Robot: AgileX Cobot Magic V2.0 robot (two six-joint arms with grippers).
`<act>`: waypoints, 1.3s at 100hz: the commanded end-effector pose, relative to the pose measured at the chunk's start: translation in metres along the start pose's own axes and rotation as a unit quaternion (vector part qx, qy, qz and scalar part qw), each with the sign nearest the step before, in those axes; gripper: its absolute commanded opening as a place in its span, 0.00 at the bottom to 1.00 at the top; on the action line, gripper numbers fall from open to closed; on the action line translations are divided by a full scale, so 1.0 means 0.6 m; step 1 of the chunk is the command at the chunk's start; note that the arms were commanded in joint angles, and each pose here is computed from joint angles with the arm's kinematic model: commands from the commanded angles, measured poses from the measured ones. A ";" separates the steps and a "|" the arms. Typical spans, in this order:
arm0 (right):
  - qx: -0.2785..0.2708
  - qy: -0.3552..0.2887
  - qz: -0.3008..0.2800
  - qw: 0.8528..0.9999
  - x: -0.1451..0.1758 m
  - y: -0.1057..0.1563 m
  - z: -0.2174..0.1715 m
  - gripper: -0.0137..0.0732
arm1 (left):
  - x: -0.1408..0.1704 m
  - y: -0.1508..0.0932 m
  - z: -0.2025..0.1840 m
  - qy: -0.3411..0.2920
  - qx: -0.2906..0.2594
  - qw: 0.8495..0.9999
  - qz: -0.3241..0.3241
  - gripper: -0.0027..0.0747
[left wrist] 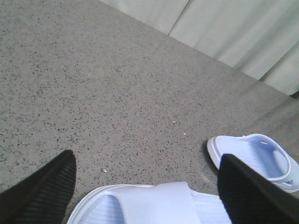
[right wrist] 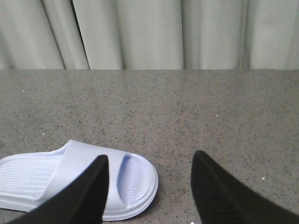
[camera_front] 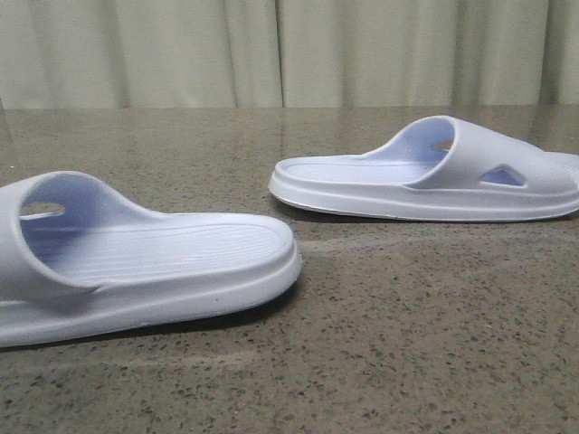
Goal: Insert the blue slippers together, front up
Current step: 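Grasp the heel rim of the slipper nearest the left gripper with the left gripper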
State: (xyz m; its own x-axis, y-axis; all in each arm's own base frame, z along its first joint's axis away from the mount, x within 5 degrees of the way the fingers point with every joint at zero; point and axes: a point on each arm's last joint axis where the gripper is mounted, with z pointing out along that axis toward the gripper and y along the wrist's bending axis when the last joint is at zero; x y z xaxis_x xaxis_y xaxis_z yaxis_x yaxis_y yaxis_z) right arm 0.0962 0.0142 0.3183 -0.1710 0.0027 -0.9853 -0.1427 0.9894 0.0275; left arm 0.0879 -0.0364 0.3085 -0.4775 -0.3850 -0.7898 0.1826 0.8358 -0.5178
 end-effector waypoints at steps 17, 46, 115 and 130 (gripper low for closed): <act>0.003 -0.076 -0.002 0.997 -0.036 -0.001 -0.003 0.61 | 0.001 0.008 0.010 -0.013 -0.003 0.995 -0.103 0.80; 0.003 -0.076 -0.002 0.997 -0.036 -0.001 -0.003 0.61 | 0.046 0.042 0.031 0.015 -0.036 0.985 -0.166 0.80; 0.003 -0.084 -0.002 0.996 -0.038 -0.001 -0.003 0.61 | 0.090 0.063 0.044 0.047 -0.048 0.964 -0.256 0.80; 0.003 -0.086 -0.001 0.996 -0.039 -0.001 -0.003 0.61 | 0.091 0.062 0.044 0.052 -0.043 0.962 -0.266 0.80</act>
State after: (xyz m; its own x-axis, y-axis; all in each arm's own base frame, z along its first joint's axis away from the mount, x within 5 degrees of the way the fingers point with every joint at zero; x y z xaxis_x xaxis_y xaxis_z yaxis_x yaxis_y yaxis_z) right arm 0.0970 0.0142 0.3236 -0.1134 0.0133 -0.9935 -0.1419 0.9894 0.0295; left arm 0.0863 -0.0368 0.2272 -0.6035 -0.6887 -0.4018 -0.1850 0.6111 -0.7696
